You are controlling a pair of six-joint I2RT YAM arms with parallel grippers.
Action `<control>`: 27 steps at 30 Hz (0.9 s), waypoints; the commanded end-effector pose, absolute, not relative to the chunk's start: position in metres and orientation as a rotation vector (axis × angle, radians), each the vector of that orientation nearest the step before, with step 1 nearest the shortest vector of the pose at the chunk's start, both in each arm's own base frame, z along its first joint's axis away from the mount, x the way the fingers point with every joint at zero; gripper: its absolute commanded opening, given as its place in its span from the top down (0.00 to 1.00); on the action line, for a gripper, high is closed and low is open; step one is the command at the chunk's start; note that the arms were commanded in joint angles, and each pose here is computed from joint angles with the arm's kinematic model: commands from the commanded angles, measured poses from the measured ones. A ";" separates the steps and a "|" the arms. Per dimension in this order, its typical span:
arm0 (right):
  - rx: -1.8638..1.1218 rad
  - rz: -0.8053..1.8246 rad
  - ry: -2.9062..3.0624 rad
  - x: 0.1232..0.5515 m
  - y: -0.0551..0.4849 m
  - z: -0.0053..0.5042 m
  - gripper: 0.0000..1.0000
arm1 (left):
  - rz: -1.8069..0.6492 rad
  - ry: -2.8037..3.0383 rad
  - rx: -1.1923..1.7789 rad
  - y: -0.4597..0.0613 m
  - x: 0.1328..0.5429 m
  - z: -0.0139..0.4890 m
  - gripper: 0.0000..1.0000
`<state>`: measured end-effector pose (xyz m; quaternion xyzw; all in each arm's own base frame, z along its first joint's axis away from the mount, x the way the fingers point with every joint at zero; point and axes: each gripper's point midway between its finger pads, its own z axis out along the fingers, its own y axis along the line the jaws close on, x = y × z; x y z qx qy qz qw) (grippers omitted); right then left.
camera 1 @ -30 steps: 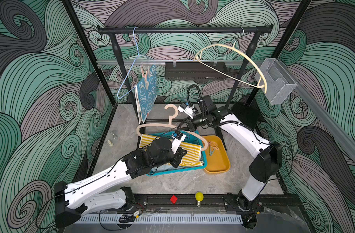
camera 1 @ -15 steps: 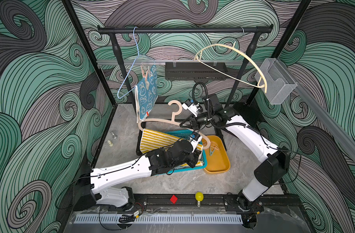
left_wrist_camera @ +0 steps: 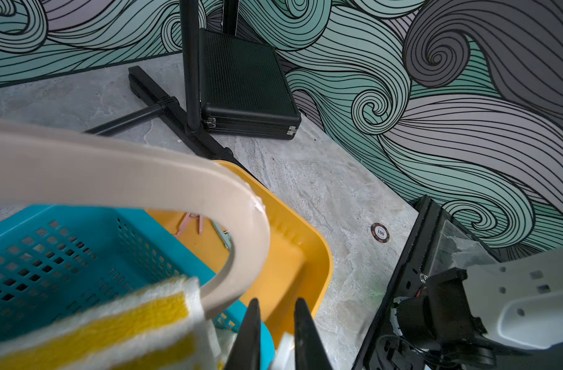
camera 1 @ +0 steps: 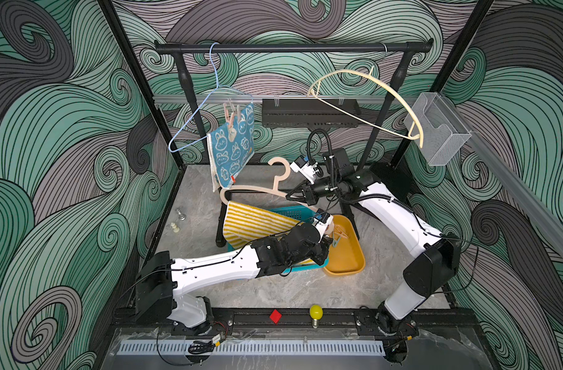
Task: Remove the clothespins securing towels to the hanger
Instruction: Place the clothespin in the storage box.
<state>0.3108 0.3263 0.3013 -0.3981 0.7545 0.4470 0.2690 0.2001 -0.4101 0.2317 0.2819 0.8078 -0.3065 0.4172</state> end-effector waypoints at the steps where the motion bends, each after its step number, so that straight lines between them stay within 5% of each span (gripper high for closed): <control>1: -1.090 1.233 1.976 0.309 0.326 0.312 1.00 | -0.822 1.993 0.659 -0.429 0.205 0.245 1.00; 27: -1.051 1.244 1.970 0.330 0.322 0.318 1.00 | -0.661 2.008 0.526 -0.473 0.251 0.203 1.00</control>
